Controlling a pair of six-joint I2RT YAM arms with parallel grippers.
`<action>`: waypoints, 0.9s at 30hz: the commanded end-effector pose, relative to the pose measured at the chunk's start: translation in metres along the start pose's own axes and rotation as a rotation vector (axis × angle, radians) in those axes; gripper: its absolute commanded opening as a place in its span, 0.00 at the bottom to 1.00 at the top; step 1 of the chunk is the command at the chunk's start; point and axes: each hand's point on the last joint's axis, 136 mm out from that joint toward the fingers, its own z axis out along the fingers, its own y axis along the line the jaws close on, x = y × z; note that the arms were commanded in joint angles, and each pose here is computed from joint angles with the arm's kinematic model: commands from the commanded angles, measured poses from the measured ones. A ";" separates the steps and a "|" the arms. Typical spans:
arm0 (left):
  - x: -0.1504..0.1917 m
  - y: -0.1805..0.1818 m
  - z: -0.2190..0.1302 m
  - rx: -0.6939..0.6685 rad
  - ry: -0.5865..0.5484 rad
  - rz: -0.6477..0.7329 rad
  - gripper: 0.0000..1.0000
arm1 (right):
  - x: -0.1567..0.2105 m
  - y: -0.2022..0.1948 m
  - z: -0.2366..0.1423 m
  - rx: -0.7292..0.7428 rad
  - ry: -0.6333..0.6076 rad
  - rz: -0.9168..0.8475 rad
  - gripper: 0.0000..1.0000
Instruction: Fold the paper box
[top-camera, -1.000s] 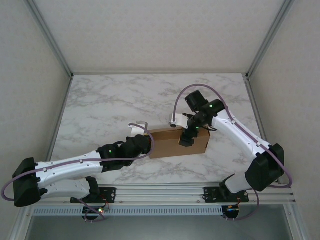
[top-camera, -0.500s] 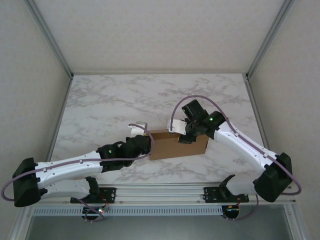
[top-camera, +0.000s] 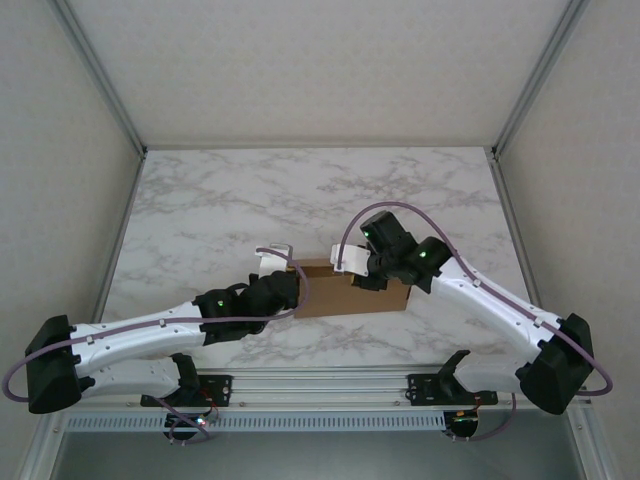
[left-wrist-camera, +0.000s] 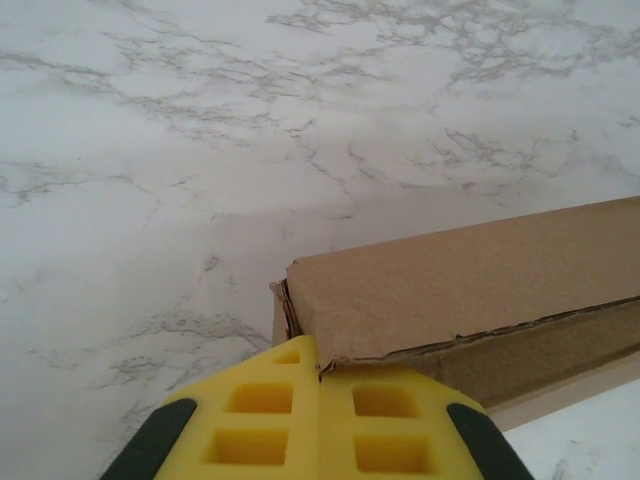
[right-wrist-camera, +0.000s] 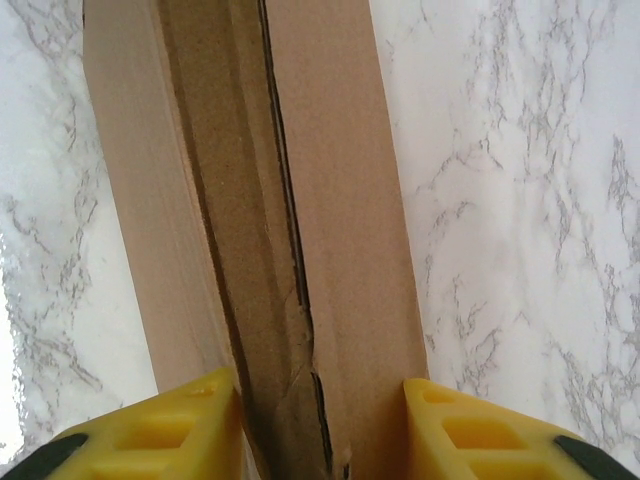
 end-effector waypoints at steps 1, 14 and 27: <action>0.000 0.013 -0.002 -0.049 -0.005 0.048 0.00 | -0.007 -0.005 0.008 0.045 -0.017 0.015 0.23; -0.008 0.011 -0.003 -0.018 0.020 0.040 0.00 | -0.038 -0.015 -0.074 0.093 -0.244 0.223 0.72; -0.013 0.023 -0.002 -0.030 0.017 0.036 0.00 | 0.073 -0.028 -0.116 0.343 -0.042 0.444 0.45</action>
